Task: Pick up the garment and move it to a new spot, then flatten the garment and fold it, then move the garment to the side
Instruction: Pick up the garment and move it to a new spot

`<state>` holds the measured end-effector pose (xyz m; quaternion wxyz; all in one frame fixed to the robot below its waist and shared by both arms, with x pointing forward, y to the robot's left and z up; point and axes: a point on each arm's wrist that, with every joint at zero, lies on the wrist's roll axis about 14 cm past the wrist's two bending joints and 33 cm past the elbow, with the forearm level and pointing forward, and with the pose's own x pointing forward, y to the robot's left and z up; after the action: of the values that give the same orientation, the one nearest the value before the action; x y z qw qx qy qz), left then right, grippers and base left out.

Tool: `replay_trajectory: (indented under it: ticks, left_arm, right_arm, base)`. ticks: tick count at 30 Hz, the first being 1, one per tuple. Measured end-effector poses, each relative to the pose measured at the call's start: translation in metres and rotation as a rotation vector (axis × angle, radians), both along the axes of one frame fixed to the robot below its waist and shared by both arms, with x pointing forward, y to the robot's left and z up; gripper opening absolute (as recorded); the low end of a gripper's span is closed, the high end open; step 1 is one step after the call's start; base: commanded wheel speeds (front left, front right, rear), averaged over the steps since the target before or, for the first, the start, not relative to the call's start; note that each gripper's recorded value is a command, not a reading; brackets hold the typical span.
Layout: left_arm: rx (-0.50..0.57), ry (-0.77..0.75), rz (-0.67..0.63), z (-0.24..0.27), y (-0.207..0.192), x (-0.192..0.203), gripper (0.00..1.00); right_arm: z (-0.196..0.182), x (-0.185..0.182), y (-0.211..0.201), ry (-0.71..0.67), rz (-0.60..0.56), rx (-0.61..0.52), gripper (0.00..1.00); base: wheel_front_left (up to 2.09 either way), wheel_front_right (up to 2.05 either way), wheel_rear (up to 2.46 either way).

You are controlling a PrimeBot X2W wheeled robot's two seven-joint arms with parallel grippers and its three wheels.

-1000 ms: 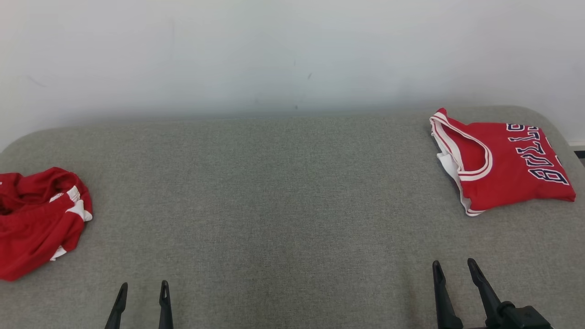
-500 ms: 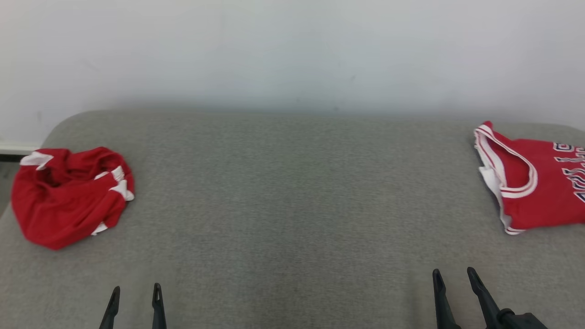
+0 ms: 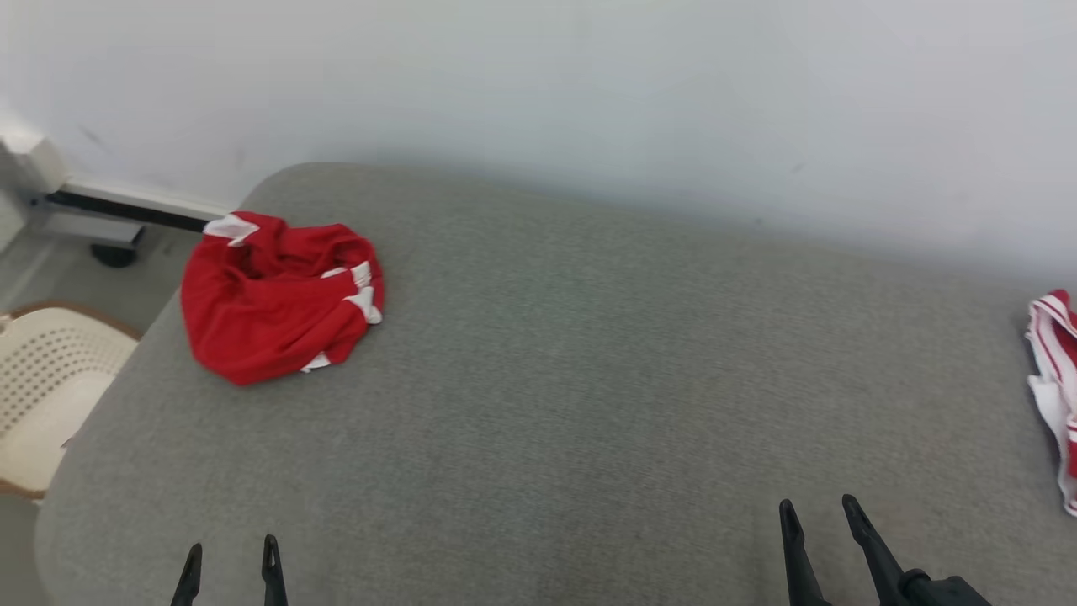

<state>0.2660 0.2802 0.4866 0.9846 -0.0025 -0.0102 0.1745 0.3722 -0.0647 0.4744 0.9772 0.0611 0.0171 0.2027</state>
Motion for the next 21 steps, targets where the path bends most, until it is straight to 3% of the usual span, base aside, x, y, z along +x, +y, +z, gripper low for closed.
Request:
replay_trajectory:
  ticks: [12,21]
  left_arm:
    - [0.000,0.002,0.163,-0.002,0.033,-0.054,1.00]
    - [-0.003,-0.005,0.196,-0.002,0.039,-0.065,1.00]
  right_arm:
    - [0.004,-0.002,0.053,0.001,0.156,0.020,1.00]
    - [0.007,-0.006,0.061,-0.006,0.185,0.019,1.00]
  base:
    - [0.00,0.00,0.00]
    - [0.00,0.00,0.00]
